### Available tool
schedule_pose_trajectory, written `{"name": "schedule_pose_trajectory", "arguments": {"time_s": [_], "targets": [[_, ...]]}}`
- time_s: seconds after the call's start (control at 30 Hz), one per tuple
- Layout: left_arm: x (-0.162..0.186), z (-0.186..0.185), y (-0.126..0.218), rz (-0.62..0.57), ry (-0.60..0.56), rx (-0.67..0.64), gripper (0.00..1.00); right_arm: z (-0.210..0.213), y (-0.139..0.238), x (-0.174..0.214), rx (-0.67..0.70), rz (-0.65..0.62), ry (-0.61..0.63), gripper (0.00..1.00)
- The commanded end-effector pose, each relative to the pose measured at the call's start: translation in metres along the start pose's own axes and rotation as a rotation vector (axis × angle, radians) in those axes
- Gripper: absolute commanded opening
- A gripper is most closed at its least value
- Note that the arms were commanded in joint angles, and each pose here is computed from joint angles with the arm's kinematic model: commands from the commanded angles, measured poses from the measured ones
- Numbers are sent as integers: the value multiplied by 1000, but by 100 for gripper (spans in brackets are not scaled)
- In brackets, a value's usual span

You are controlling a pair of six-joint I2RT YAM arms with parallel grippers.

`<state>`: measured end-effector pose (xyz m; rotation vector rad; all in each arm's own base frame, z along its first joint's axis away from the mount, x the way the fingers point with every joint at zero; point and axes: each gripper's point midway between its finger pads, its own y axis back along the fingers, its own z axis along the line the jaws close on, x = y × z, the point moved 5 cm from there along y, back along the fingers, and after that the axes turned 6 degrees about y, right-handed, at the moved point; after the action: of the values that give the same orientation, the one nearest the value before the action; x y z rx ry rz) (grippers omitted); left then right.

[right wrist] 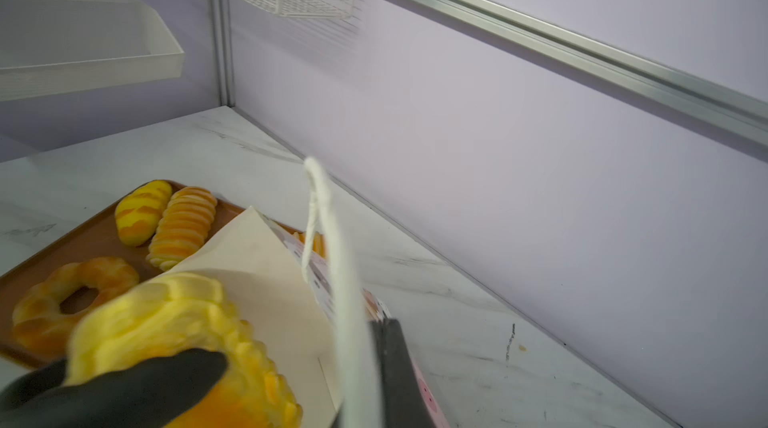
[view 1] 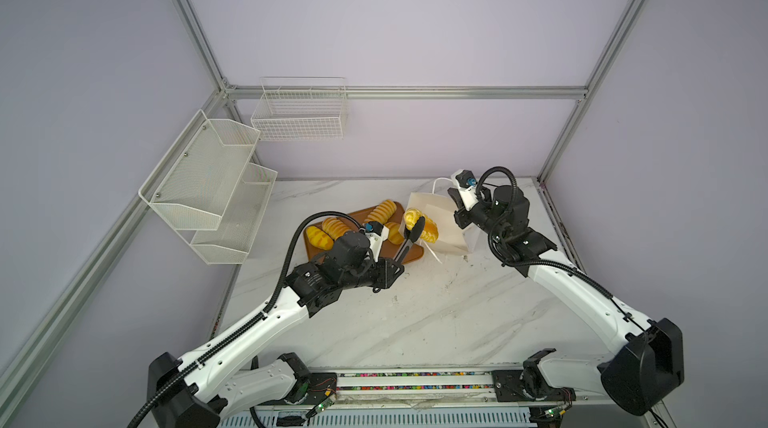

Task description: Take the fake bread out of the paper bag

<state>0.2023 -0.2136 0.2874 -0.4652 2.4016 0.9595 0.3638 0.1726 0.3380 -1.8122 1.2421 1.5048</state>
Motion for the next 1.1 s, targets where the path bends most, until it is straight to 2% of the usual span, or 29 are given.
{"name": "schedule_pose_trajectory", "arguments": {"time_s": [0.0,0.17,0.33,0.37,0.47,0.63,0.73,0.87,1.07], "targets": [[-55,-53,71,-280,-136,134,0,-30,-18,2,59,4,-182,0],[-69,-54,109,-447,-155,96,0,-51,-56,22,63,76,-296,0],[-77,-37,152,-655,-114,-11,0,-88,-82,36,170,152,-406,0],[-76,-33,157,-679,-105,-32,0,-91,-86,37,179,167,-416,3],[-70,-18,167,-707,-65,-103,0,-98,-95,29,175,189,-432,21],[-59,0,156,-640,-3,-190,0,-104,-95,12,178,170,-448,51],[-52,10,142,-568,17,-247,0,-109,-90,-4,186,133,-447,62],[-42,23,120,-444,21,-346,0,-113,-83,-24,182,105,-439,66],[-25,37,80,-192,-18,-468,0,-121,-64,-54,203,61,-412,70]]}}
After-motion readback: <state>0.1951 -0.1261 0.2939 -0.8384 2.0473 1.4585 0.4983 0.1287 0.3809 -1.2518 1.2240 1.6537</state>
